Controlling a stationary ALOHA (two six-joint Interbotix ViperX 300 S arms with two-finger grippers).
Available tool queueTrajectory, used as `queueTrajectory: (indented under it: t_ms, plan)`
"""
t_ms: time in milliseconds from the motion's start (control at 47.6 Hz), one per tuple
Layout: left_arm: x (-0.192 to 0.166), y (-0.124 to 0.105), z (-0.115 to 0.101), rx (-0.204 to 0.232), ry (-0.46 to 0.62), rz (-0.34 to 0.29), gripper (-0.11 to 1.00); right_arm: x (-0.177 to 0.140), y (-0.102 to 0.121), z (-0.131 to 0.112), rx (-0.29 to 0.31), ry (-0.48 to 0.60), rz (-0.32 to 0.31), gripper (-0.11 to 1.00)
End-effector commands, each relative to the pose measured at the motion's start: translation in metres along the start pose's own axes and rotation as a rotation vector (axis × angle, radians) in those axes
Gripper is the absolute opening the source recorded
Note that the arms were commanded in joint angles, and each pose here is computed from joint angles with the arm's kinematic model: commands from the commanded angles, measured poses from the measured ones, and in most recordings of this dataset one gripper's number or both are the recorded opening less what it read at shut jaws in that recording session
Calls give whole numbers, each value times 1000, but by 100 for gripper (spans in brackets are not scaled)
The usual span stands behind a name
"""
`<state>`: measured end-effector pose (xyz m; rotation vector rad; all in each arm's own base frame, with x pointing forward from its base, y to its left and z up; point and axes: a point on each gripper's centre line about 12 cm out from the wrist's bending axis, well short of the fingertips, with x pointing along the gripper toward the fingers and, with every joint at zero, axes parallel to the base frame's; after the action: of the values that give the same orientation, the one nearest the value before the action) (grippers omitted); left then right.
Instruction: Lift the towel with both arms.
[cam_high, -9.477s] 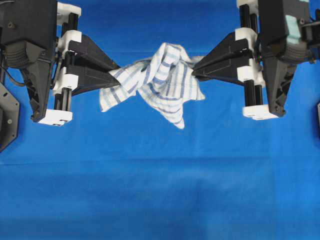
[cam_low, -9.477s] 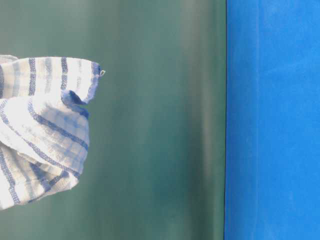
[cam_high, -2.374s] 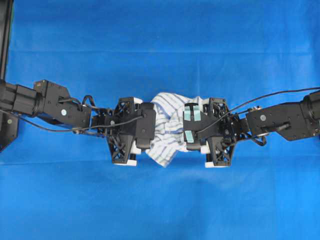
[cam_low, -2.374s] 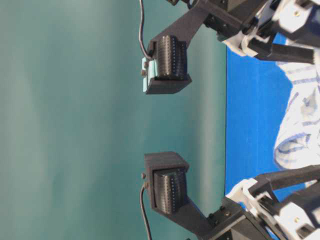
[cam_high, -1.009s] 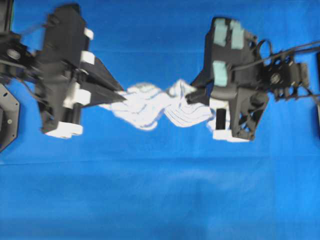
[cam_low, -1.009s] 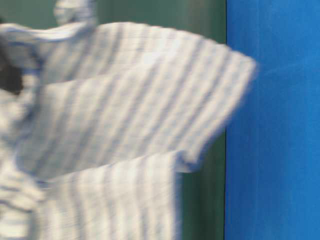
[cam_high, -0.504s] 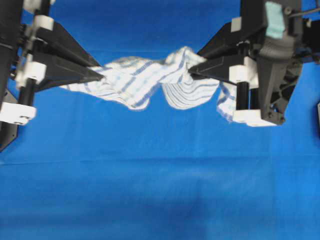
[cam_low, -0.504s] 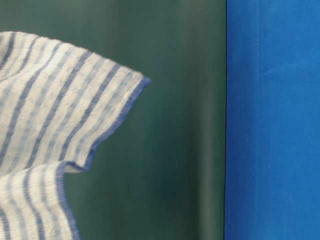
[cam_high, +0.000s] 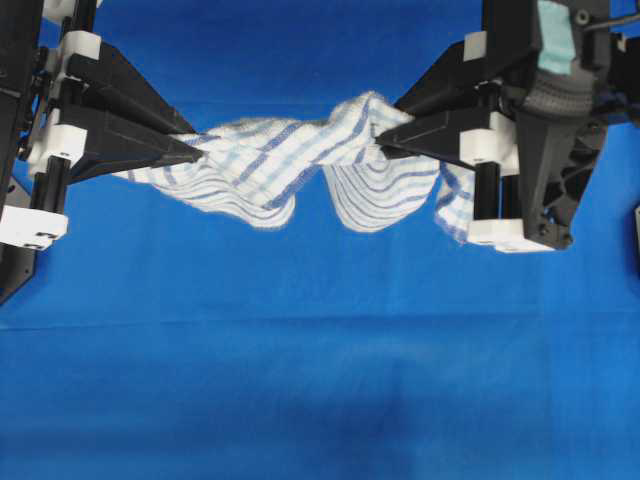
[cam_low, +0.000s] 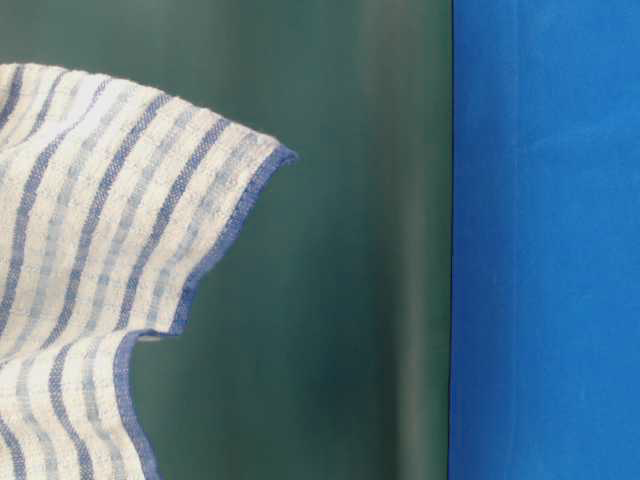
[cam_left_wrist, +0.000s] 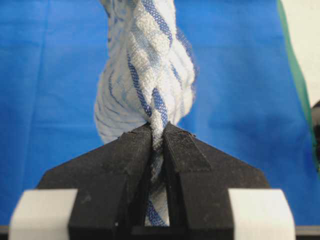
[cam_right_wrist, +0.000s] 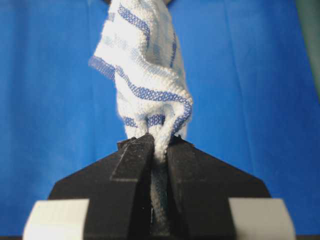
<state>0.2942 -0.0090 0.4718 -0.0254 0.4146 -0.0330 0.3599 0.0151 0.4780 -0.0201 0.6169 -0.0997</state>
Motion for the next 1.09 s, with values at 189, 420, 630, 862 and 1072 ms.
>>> queueTrajectory:
  t_ms: [189, 420, 630, 862, 1072]
  plan:
    - [-9, 0, 11, 24, -57, 2, 30, -12, -4, 10, -10, -53, -3, 8]
    - [-13, 0, 8, 25, -81, 2, 88, -5, -5, 7, -30, -37, -23, 55]
    - [2, 1, -8, 18, -55, 3, 85, 6, -7, -3, -35, -4, -49, 66]
    - [53, 4, -62, 16, 1, 6, 85, 46, -1, -45, -26, 102, -47, 67]
    - [98, 4, -114, 16, 83, 5, 85, 81, 6, -95, 16, 174, -33, 67]
